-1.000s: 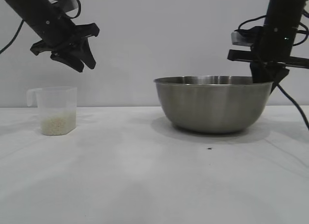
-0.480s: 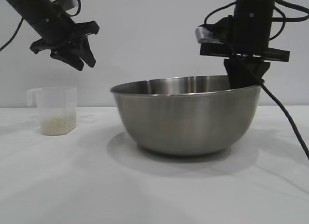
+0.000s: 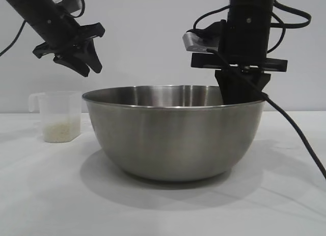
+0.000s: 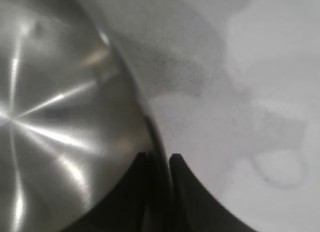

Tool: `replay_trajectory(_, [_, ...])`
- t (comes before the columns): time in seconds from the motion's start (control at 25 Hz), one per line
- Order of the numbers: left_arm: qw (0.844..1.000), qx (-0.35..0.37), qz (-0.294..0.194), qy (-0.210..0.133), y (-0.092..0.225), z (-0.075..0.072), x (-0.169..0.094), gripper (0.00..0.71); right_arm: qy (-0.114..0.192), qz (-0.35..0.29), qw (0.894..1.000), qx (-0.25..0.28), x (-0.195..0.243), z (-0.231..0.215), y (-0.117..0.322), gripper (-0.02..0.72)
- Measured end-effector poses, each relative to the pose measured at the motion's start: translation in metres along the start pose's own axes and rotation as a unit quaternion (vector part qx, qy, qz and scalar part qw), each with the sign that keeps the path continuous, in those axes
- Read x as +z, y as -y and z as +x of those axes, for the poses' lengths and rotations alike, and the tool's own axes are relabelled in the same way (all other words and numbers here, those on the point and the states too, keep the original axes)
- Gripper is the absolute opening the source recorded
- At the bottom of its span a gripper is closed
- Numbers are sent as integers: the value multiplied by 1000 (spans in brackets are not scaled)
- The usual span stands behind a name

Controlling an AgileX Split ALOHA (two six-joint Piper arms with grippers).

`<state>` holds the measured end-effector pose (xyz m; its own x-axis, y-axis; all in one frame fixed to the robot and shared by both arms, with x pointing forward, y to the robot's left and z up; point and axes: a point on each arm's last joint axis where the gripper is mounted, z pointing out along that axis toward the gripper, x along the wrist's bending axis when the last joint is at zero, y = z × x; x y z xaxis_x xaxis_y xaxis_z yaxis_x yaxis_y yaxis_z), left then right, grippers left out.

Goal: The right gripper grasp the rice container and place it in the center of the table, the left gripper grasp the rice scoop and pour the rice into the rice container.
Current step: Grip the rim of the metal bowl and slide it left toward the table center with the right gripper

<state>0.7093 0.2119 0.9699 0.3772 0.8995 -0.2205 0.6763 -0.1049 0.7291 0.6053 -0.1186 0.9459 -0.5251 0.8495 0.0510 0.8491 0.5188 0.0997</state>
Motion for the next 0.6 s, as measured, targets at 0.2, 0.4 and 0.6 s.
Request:
replay_trajectory(0.2, [1000, 2, -7, 0, -4, -2, -5, 218, 9, -62, 998, -3, -32, 1, -1, 469])
replay_trajectory(0.4, [1000, 14, -18, -3, -12, -5, -16, 218, 15, -172, 985, 4, -60, 8, 30, 479])
replay_trajectory(0.6, [1000, 18, -22, -4, -15, -6, -20, 218, 34, -281, 959, -20, -79, 26, 107, 479])
